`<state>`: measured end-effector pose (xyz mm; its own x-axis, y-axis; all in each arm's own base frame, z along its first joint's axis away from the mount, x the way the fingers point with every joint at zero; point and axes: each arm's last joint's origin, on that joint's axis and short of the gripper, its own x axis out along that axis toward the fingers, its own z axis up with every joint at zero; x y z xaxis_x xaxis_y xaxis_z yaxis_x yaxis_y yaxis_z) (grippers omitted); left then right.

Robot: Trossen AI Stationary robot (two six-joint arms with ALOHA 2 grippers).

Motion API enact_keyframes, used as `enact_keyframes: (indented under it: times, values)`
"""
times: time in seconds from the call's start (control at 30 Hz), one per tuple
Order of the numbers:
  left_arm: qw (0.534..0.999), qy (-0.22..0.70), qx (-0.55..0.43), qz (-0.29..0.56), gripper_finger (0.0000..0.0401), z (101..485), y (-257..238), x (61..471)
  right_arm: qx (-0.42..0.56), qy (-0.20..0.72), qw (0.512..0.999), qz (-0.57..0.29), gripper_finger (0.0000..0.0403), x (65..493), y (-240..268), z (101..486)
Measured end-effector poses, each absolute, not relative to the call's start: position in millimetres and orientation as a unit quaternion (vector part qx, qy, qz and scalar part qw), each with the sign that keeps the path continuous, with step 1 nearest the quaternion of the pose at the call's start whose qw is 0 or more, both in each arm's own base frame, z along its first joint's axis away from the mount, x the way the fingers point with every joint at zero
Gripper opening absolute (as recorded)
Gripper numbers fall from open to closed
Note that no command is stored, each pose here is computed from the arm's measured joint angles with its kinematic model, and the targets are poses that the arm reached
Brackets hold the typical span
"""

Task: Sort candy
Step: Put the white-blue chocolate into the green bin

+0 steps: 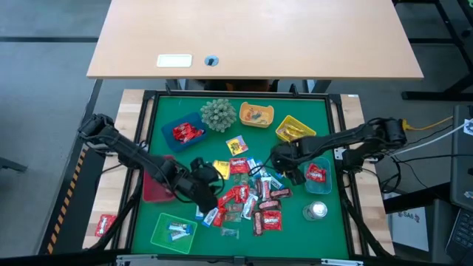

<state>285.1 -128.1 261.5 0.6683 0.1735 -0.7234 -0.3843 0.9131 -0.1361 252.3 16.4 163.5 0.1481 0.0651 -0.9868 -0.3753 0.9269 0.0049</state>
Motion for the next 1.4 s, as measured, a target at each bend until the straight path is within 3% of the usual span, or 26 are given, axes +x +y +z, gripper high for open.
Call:
enact_keyframes:
  times: [0.47,0.77,0.93,1.4]
  values:
    - [0.907,0.377,-0.102,0.158,0.0118,262,-110,294,-0.139,0.676,0.712,0.130,0.0240,255,15,139]
    - [0.907,0.377,-0.102,0.160,0.0118,262,-109,294,-0.115,0.674,0.713,0.152,0.0146,254,16,138]
    - [0.908,0.373,-0.104,0.159,0.0118,263,-109,295,-0.108,0.675,0.713,0.157,0.0113,254,17,138]
    - [0.918,0.356,-0.100,0.146,0.0118,266,-111,298,-0.095,0.669,0.718,0.170,0.0123,266,19,154]
